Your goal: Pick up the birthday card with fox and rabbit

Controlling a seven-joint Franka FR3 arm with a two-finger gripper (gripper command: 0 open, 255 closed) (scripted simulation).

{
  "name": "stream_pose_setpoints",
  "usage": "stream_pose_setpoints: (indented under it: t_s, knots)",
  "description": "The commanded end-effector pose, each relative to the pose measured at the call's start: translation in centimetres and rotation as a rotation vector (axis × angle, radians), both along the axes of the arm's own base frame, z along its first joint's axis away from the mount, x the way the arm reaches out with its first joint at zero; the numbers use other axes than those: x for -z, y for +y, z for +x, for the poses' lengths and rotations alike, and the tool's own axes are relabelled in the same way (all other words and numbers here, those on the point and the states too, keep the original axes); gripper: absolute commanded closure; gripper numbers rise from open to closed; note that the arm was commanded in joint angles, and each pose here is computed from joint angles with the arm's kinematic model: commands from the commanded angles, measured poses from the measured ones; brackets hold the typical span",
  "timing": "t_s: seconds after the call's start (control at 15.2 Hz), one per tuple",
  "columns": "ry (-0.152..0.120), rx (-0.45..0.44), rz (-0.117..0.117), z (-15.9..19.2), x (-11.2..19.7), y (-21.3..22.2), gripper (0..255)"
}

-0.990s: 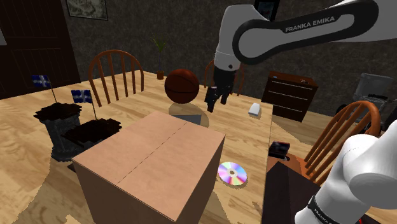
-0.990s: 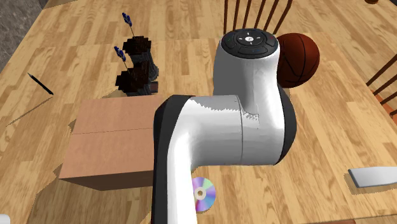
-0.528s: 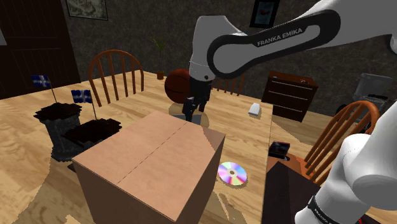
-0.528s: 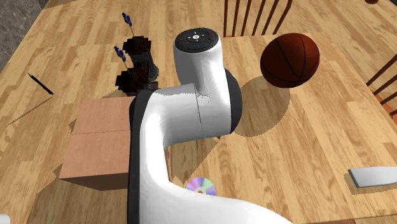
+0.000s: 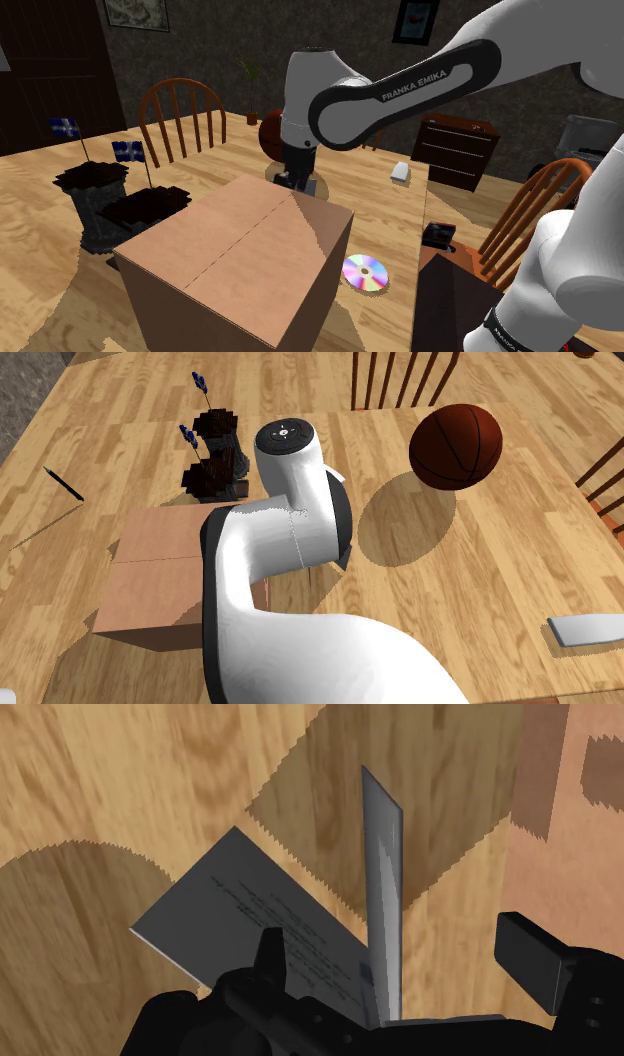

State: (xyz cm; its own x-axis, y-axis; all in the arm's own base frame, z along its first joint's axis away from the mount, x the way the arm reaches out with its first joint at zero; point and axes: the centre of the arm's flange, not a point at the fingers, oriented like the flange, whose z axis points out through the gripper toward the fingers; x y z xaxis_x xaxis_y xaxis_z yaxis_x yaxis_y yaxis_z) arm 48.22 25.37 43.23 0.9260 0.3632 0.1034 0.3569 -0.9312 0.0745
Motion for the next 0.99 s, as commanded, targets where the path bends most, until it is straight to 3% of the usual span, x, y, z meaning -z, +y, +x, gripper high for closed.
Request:
stream_pose_setpoints:
  t_s: [0.0, 0.2, 0.26, 0.92]
  knots:
    - [0.000, 0.000, 0.000, 0.04, 1.05, -0.02, 0]
    - [0.000, 0.000, 0.000, 0.04, 1.35, -0.02, 0]
    - [0.000, 0.000, 0.000, 0.00, 1.34, -0.05, 255]
    - [0.000, 0.000, 0.000, 0.04, 0.82, -0.02, 255]
